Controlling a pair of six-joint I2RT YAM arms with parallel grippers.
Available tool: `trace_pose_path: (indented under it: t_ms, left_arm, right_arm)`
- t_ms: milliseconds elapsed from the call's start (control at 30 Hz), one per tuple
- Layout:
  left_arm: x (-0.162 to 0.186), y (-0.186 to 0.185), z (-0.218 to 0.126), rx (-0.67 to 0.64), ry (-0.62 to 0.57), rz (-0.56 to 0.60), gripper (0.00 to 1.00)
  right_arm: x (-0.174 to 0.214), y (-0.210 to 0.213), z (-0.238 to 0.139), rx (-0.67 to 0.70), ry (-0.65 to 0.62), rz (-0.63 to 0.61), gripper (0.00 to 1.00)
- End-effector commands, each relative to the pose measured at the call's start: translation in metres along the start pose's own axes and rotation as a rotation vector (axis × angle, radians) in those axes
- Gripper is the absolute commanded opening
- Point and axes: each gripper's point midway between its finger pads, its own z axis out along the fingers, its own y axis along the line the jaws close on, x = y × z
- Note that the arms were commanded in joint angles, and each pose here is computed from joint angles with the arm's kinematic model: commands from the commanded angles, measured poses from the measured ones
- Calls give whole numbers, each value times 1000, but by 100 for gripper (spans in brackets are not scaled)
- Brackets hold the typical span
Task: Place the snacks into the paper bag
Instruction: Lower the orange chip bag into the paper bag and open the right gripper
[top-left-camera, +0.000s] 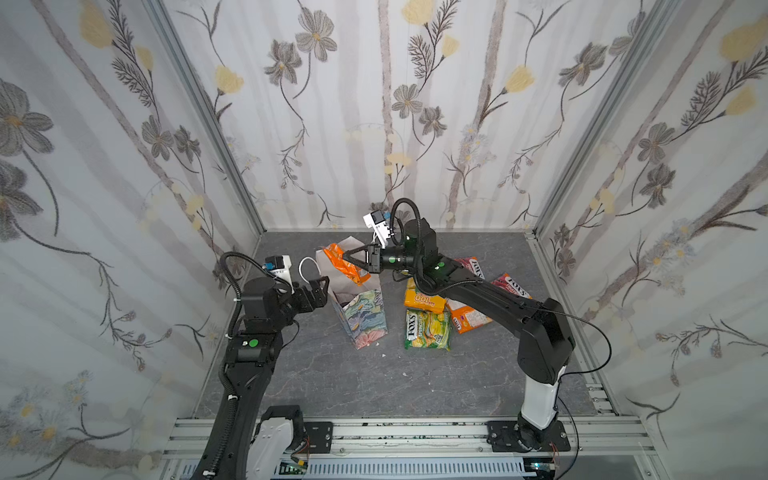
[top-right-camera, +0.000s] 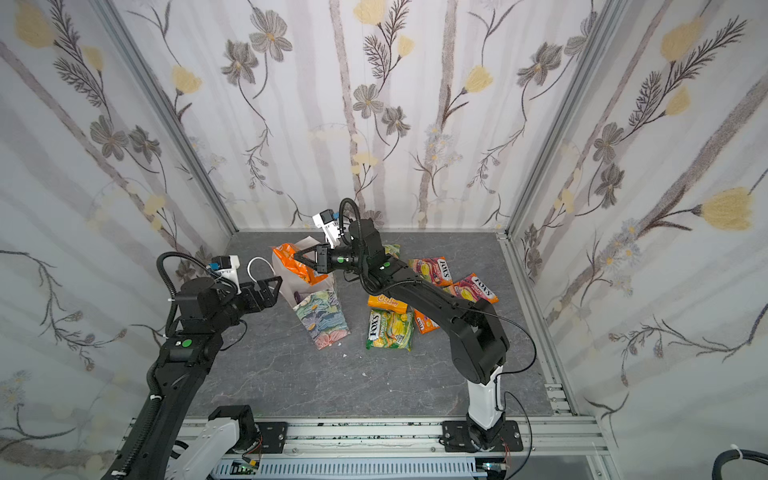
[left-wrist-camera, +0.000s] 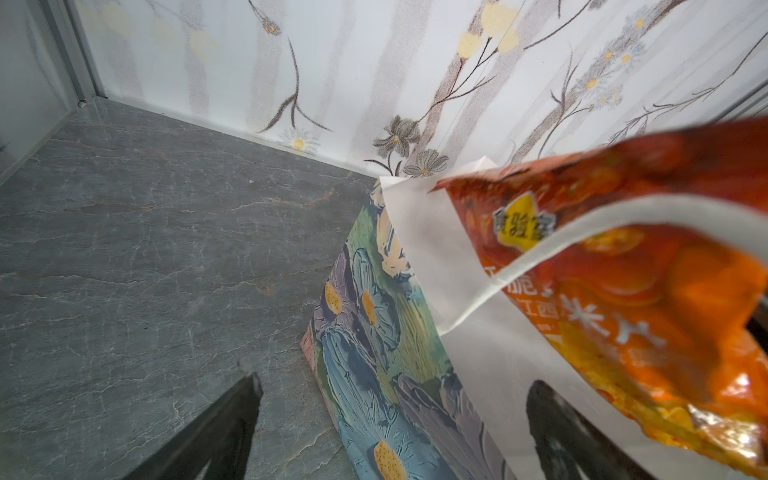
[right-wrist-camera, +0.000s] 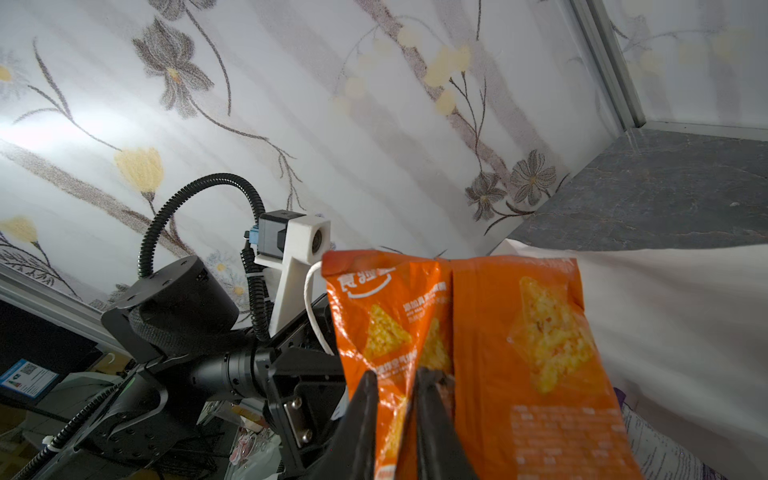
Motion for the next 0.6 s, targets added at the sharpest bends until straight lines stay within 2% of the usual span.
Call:
trace_pose_path:
  t_ms: [0, 167, 567]
  left_arm:
    - [-2, -3, 0, 17, -9, -1, 100]
    - [-2, -3, 0, 15, -9, -1, 100]
    - [-3, -4, -1, 17, -12, 2, 100]
  right_arm:
    - [-9, 11, -3, -14, -21, -34, 23]
    - [-10, 13, -4, -5, -25, -42, 27]
    - [-6, 48, -9, 19, -31, -133, 28]
